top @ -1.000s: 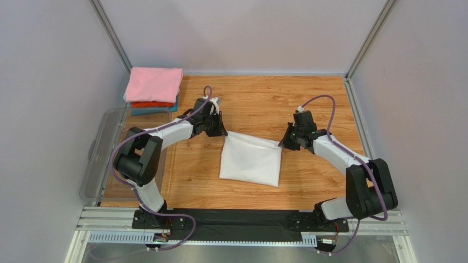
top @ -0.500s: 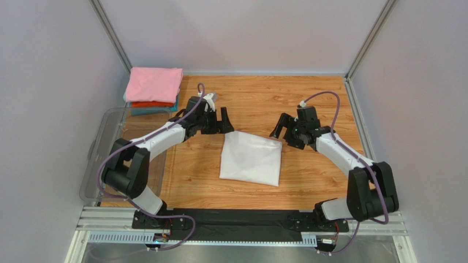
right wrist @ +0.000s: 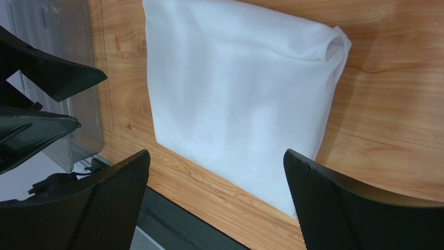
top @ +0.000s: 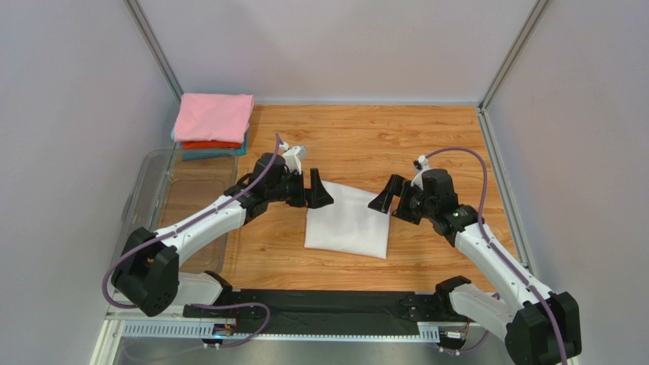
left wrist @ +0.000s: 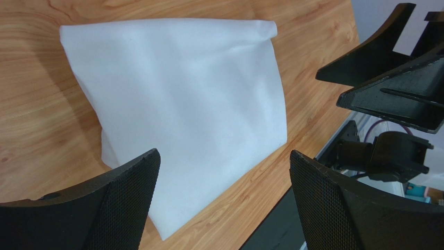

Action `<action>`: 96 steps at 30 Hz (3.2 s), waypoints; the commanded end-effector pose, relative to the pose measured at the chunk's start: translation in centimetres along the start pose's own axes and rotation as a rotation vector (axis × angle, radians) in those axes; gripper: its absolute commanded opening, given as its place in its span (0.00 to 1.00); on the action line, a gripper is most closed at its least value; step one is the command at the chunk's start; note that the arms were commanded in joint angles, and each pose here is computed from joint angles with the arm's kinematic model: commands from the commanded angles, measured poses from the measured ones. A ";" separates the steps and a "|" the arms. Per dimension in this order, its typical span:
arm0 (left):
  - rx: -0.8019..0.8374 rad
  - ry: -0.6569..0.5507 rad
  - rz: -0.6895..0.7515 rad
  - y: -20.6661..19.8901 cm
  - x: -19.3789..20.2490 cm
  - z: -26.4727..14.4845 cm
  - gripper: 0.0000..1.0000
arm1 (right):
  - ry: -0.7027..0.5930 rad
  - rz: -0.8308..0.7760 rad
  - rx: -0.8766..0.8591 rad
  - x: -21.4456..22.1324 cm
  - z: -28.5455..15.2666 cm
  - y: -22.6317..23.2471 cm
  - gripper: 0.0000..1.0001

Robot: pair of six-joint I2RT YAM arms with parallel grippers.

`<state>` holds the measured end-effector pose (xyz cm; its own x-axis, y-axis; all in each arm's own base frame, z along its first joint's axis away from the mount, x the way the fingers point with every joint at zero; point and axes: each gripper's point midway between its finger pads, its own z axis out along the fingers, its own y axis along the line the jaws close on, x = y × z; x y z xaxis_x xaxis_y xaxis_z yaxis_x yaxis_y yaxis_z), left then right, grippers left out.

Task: Fold and stack the t-shirts
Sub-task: Fold the tshirt, then neatly place the folded tshirt to the corner

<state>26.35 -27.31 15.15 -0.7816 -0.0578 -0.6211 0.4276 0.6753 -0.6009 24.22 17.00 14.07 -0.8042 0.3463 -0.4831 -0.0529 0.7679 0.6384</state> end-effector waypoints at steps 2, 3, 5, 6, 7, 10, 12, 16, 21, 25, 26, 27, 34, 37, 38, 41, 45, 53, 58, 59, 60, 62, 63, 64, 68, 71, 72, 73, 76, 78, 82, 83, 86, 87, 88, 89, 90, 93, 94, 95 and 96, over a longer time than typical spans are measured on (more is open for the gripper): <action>0.097 -0.041 0.006 -1.6 -0.3 0.5 1.00 | 0.021 0.002 -0.075 0.7 0.9 1.0 1.00; 0.093 -0.023 -0.005 -1.3 0.1 1.0 1.00 | 0.024 -0.002 -0.077 0.6 1.1 1.0 1.00; 0.084 0.003 -0.016 -0.7 0.4 2.1 1.00 | 0.040 -0.007 -0.064 0.2 2.2 0.8 1.00; 0.087 0.023 -0.020 -0.6 0.7 2.4 1.00 | 0.048 0.002 -0.041 0.2 2.7 0.4 1.00; 0.089 0.032 -0.021 -0.5 0.8 2.8 1.00 | 0.058 0.006 -0.035 0.1 3.4 0.1 1.00; 0.088 0.051 -0.031 0.2 1.3 4.0 1.00 | 0.057 0.001 -0.059 -0.7 4.6 0.7 1.00; 0.062 0.065 -0.036 1.0 1.5 4.8 1.00 | 0.074 -0.002 -0.044 -1.3 5.9 0.6 1.00; 0.040 0.081 -0.028 1.8 1.5 5.8 1.00 | 0.067 -0.013 -0.013 -2.8 7.5 0.5 1.00; 0.001 0.089 -0.029 2.9 1.5 6.5 1.00 | 0.079 -0.013 0.036 -3.5 9.5 -0.6 1.00; -0.018 0.092 -0.041 3.9 1.5 6.7 1.00 | 0.103 0.001 0.066 -3.5 10.8 -1.6 1.00; -0.021 0.092 -0.041 4.1 1.5 6.7 1.00 | 0.099 0.001 0.078 -3.6 11.1 -1.9 1.00; -0.025 0.097 -0.044 4.3 1.6 6.8 1.00 | 0.105 0.006 0.088 -3.6 11.4 -2.2 1.00; -0.046 0.138 -0.064 6.0 3.0 7.2 1.00 | 0.115 -0.002 0.135 -4.5 13.7 -3.9 1.00; -0.049 0.144 -0.063 6.2 3.4 7.2 1.00 | 0.123 -0.014 0.134 -4.7 14.3 -4.0 1.00; -0.051 0.146 -0.063 6.2 3.5 7.1 1.00 | 0.125 -0.013 0.129 -4.7 14.3 -3.9 1.00; -0.066 0.118 -0.056 5.9 2.6 6.5 1.00 | 0.116 -0.025 0.115 -5.1 13.8 -3.3 1.00; -0.134 0.067 -0.037 5.2 0.9 3.7 1.00 | 0.068 -0.053 0.105 -6.3 11.2 -1.7 1.00; -0.267 -0.203 -0.022 4.1 -1.3 -6.4 1.00 | -0.171 -0.100 0.130 -6.6 0.0 0.0 1.00; -0.272 -0.331 -0.075 4.5 0.1 -9.8 1.00 | -0.268 0.024 0.104 -2.6 -3.8 -2.1 1.00; -0.290 -0.353 -0.086 5.0 0.1 -10.0 1.00 | -0.327 0.035 0.092 -1.9 -4.8 -2.8 1.00; -0.290 -0.365 -0.087 5.2 0.3 -10.2 1.00 | -0.351 0.076 0.101 -1.5 -5.3 -3.4 1.00; -0.265 -0.393 -0.069 5.2 0.4 -10.2 1.00 | -0.473 0.084 0.073 -1.9 -7.2 -3.7 1.00; -0.265 -0.386 -0.071 5.5 0.9 -10.0 1.00 | -0.482 0.087 0.084 -1.4 -7.3 -4.5 1.00; -0.264 -0.385 -0.071 5.6 1.1 -9.9 1.00 | -0.505 0.087 0.070 -1.2 -7.8 -4.4 1.00; -0.294 -0.333 -0.113 6.8 2.1 -8.4 1.00 | -0.609 0.112 0.068 -1.0 -9.9 -5.4 1.00; -0.258 -0.316 -0.104 6.5 2.0 -7.2 0.99 | -0.592 0.099 0.105 -0.5 -10.0 -6.1 1.00; -0.265 -0.287 -0.108 6.9 2.4 -6.4 0.99 | -0.574 0.097 0.121 -0.4 -9.8 -6.3 1.00; -0.240 -0.292 -0.101 6.5 2.0 -5.9 0.99 | -0.552 0.089 0.137 -0.2 -9.6 -6.5 1.00; -0.236 -0.256 -0.106 6.9 2.2 -4.3 0.99 | -0.477 0.089 0.191 0.6 -8.6 -7.2 1.00; -0.243 -0.216 -0.113 7.3 2.5 -3.2 0.99 | -0.450 0.090 0.212 0.7 -8.1 -7.5 1.00; -0.227 -0.160 -0.115 7.5 2.7 -1.1 0.97 | -0.399 0.081 0.229 1.1 -7.2 -7.7 1.00; -0.233 -0.133 -0.118 7.9 2.9 -0.3 0.95 | -0.394 0.078 0.227 1.2 -6.9 -7.8 1.00; -0.190 -0.078 -0.124 7.6 3.5 1.3 0.90 | -0.395 0.070 0.219 1.2 -6.7 -7.7 1.00; -0.181 -0.062 -0.128 7.6 3.7 1.8 0.89 | -0.392 0.070 0.219 1.2 -6.6 -7.7 1.00; -0.152 -0.044 -0.127 7.2 3.8 2.2 0.89 | -0.392 0.069 0.218 1.2 -6.6 -7.8 1.00; -0.154 -0.018 -0.137 7.5 4.2 2.9 0.88 | -0.391 0.068 0.222 1.3 -6.5 -7.9 1.00; -0.133 -0.006 -0.138 7.2 4.3 3.3 0.88 | -0.391 0.060 0.225 1.3 -6.5 -8.0 1.00; -0.136 0.025 -0.152 7.5 4.7 4.4 0.87 | -0.395 0.059 0.237 1.1 -6.5 -8.2 1.00; -0.143 0.030 -0.155 7.7 4.8 4.5 0.87 | -0.391 0.059 0.239 1.2 -6.4 -8.2 1.00; -0.151 0.041 -0.156 7.9 5.0 4.9 0.86 | -0.387 0.061 0.239 1.3 -6.3 -8.2 1.00; -0.153 0.049 -0.157 8.0 5.2 5.1 0.86 | -0.388 0.054 0.247 1.3 -6.2 -8.4 1.00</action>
<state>27.35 -24.76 3.96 -0.8618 -0.1521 -0.4839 0.1897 0.7880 -0.5857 19.24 7.68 11.44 -0.5406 0.5415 -0.6438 0.1833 0.8228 0.5380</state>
